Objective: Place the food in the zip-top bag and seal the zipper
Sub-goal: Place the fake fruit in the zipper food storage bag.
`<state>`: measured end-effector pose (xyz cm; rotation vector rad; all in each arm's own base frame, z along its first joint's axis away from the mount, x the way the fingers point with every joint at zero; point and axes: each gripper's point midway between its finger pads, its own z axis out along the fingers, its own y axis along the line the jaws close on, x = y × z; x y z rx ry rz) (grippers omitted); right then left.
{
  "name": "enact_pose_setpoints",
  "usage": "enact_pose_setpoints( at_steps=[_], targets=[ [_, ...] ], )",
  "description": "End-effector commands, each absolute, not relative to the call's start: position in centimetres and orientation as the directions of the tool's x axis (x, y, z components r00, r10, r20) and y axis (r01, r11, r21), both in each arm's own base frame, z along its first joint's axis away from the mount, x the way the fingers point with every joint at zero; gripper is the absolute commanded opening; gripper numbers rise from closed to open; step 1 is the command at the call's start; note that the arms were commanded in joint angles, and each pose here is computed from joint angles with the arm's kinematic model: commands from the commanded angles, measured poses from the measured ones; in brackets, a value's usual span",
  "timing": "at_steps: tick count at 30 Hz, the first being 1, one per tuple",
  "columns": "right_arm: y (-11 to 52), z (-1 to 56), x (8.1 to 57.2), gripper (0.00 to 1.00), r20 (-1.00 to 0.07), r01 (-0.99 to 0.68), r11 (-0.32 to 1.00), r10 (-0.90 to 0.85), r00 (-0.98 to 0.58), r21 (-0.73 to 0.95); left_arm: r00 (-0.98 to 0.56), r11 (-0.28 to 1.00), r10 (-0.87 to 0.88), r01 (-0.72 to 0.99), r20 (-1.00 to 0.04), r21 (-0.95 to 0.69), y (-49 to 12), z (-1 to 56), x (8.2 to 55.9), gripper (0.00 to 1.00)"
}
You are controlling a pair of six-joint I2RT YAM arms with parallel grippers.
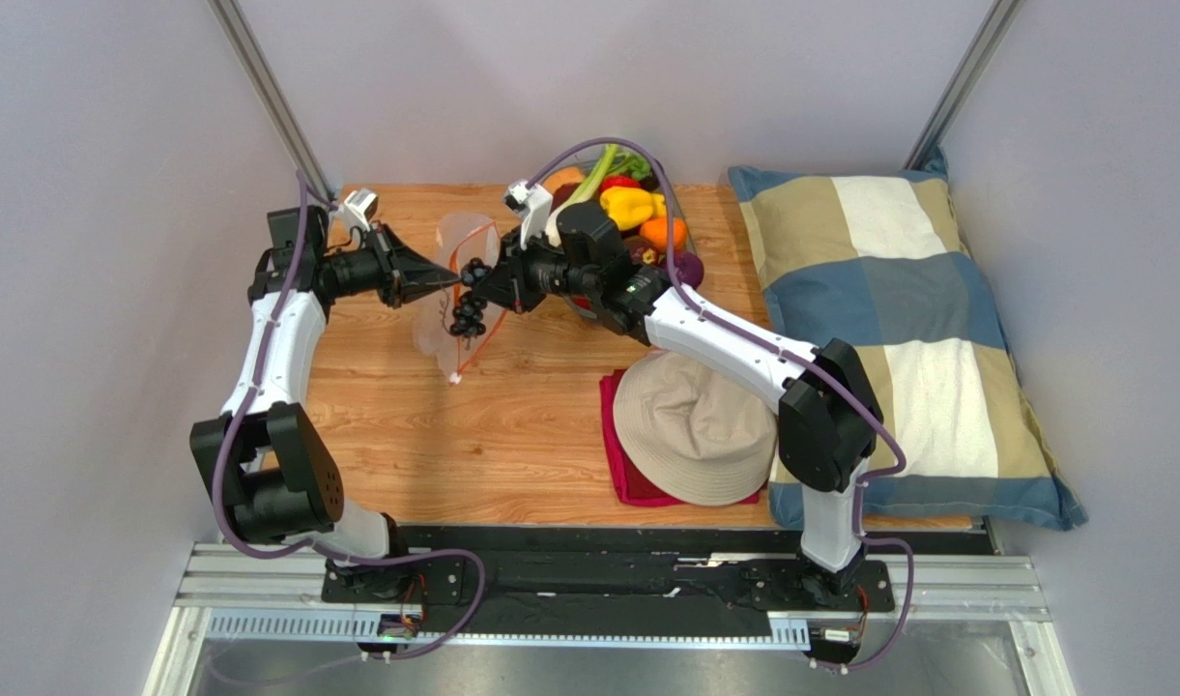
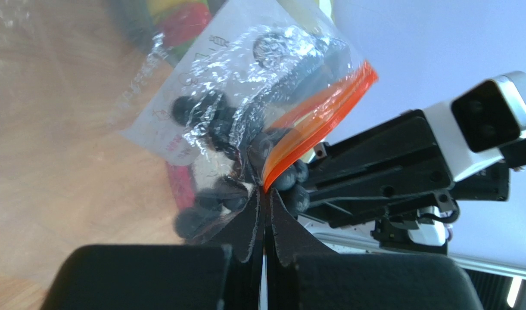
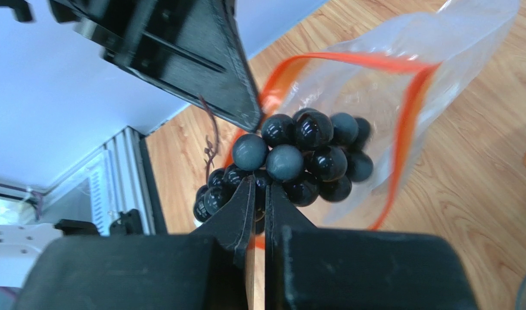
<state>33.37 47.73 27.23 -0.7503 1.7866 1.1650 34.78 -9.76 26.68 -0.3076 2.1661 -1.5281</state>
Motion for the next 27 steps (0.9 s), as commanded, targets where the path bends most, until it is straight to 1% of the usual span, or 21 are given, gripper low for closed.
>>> enact_pose_setpoints(
  at_steps=[1,4,8,9,11,13,16,17,18,19,20,23,25,27],
  targets=[
    [47.4,26.8,34.5,0.0,-0.931,-0.858,0.413,-0.055,-0.36,0.307,-0.867,0.303,-0.407,0.171,-0.289,-0.938,-10.4,29.4,33.7,0.0],
    [47.4,26.3,34.7,0.0,-0.936,-0.859,0.426,-0.07,-0.346,0.286,-0.874,0.29,-0.404,0.16,-0.272,-0.944,-10.5,29.2,33.6,0.0],
    [47.1,27.1,35.1,0.0,-0.939,-0.85,0.449,-0.064,-0.339,0.277,-0.884,0.28,-0.398,0.138,-0.246,-0.95,-10.5,29.0,33.4,0.0],
    [47.2,27.5,35.1,0.0,-0.94,-0.85,0.447,-0.056,-0.337,0.278,-0.883,0.284,-0.39,0.154,-0.261,-0.946,-10.6,29.2,33.3,0.0],
    [47.2,28.8,34.9,0.0,-0.946,-0.863,0.424,-0.043,-0.322,0.275,-0.888,0.283,-0.388,0.141,-0.248,-0.949,-10.5,29.2,33.0,0.0],
    [47.9,29.5,33.7,0.01,-0.947,-0.892,0.357,-0.052,-0.316,0.278,-0.89,0.281,-0.385,0.139,-0.245,-0.95,-10.5,29.3,32.8,0.0],
    [48.5,29.0,32.1,0.28,-0.94,-0.92,0.271,-0.113,-0.321,0.282,-0.884,0.275,-0.412,0.109,-0.22,-0.955,-9.8,29.1,32.9,0.0],
    [48.6,29.1,31.9,0.49,-0.935,-0.922,0.257,-0.133,-0.33,0.289,-0.882,0.274,-0.422,0.098,-0.211,-0.957,-9.6,28.9,32.9,0.0],
    [48.7,29.3,31.4,0.6,-0.932,-0.927,0.233,-0.144,-0.333,0.295,-0.877,0.277,-0.437,0.081,-0.201,-0.958,-9.2,28.5,33.0,0.0],
    [48.7,29.6,31.3,0.68,-0.931,-0.929,0.22,-0.151,-0.334,0.297,-0.871,0.279,-0.449,0.077,-0.201,-0.957,-8.8,28.4,33.1,0.0],
    [48.4,30.2,31.1,0.79,-0.929,-0.931,0.209,-0.156,-0.335,0.3,-0.867,0.279,-0.456,0.073,-0.199,-0.957,-8.6,28.3,33.2,0.0],
    [47.8,31.2,31.0,0.87,-0.932,-0.937,0.196,-0.162,-0.323,0.29,-0.865,0.282,-0.464,0.06,-0.191,-0.957,-8.3,27.8,33.3,0.0],
    [47.4,32.0,32.0,0.88,-0.943,-0.939,0.221,-0.147,-0.299,0.263,-0.861,0.293,-0.466,0.066,-0.203,-0.954,-8.2,27.7,33.3,0.0],
    [46.6,32.8,34.4,0.86,-0.961,-0.942,0.28,-0.147,-0.235,0.187,-0.858,0.302,-0.467,0.072,-0.214,-0.95,-8.1,27.6,33.4,0.0]
  ],
)
